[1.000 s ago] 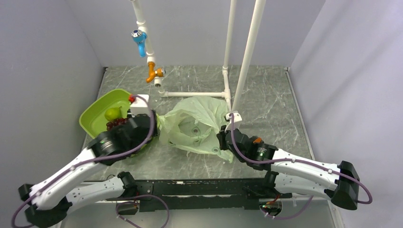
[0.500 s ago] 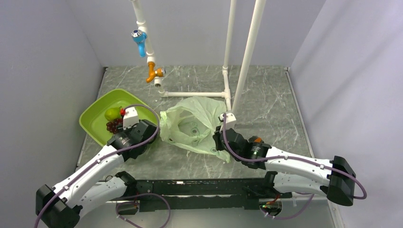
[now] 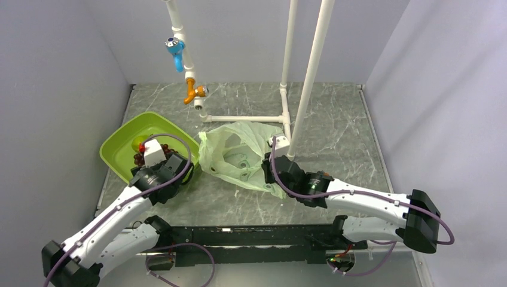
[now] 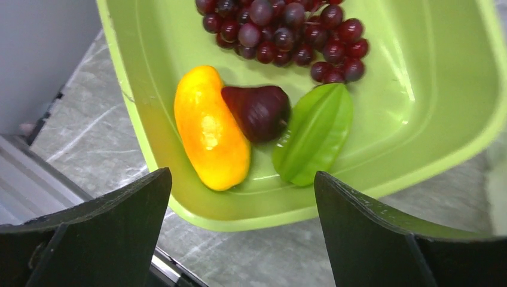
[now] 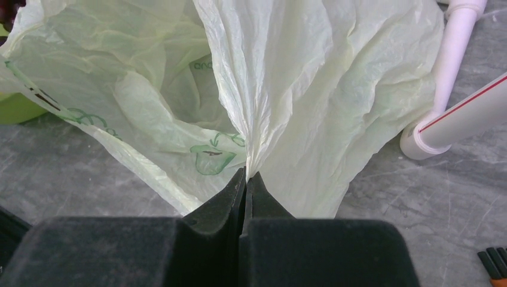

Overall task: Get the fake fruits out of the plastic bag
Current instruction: Place the fake fruit in the bin, then place the plastic bag at the center of the board.

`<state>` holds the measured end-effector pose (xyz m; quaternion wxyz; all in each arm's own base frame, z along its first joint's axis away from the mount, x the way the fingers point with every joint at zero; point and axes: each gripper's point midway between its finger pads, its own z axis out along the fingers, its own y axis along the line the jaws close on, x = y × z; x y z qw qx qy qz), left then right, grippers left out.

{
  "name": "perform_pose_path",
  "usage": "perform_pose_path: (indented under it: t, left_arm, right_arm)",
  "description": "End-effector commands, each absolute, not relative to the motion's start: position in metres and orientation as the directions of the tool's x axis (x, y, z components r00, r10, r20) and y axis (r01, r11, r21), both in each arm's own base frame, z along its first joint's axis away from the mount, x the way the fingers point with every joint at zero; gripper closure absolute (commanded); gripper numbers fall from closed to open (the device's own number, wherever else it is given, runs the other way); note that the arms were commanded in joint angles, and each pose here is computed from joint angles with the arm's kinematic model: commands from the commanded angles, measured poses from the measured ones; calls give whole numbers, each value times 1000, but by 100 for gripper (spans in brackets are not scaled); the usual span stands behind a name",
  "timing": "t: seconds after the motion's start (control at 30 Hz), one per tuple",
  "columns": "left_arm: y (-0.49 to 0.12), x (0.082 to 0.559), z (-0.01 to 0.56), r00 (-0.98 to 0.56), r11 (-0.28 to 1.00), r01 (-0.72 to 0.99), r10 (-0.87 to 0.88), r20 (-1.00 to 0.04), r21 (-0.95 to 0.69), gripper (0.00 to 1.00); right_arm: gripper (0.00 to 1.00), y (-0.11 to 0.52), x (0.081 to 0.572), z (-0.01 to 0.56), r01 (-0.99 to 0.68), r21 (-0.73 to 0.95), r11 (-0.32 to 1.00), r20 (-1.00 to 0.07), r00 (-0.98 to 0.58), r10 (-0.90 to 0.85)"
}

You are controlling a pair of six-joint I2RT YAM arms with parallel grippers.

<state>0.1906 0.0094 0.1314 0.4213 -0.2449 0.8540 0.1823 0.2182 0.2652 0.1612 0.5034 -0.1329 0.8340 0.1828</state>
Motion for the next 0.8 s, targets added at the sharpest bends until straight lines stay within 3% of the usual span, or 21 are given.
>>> perform_pose_path:
  t: [0.0,0.17,0.27,0.57,0.77]
  left_arm:
    - [-7,192,162,-484,866,-497,-333,-810,-59,5]
    - [-46,192,189,-442,934,-212,-355,-824,-289,1]
    - [-49,182,192,-413,921,-148,-388,-824,-360,1]
    - [-65,180,186,-460,934,-53,-337,-822,-354,2]
    - [-76,181,181,-499,944,-15,-293,-816,-330,3]
  right_arm:
    - [100,270,239,193,-362,175,915,-919,-393,20]
    - [100,270,257,201,-320,103,942,-934,-357,-19]
    - [100,267,276,209,-263,28,964,-940,-336,-64]
    - [100,234,339,244,-54,-155,986,-950,-264,-164]
    - [99,223,357,251,-12,-292,956,-922,-261,-285]
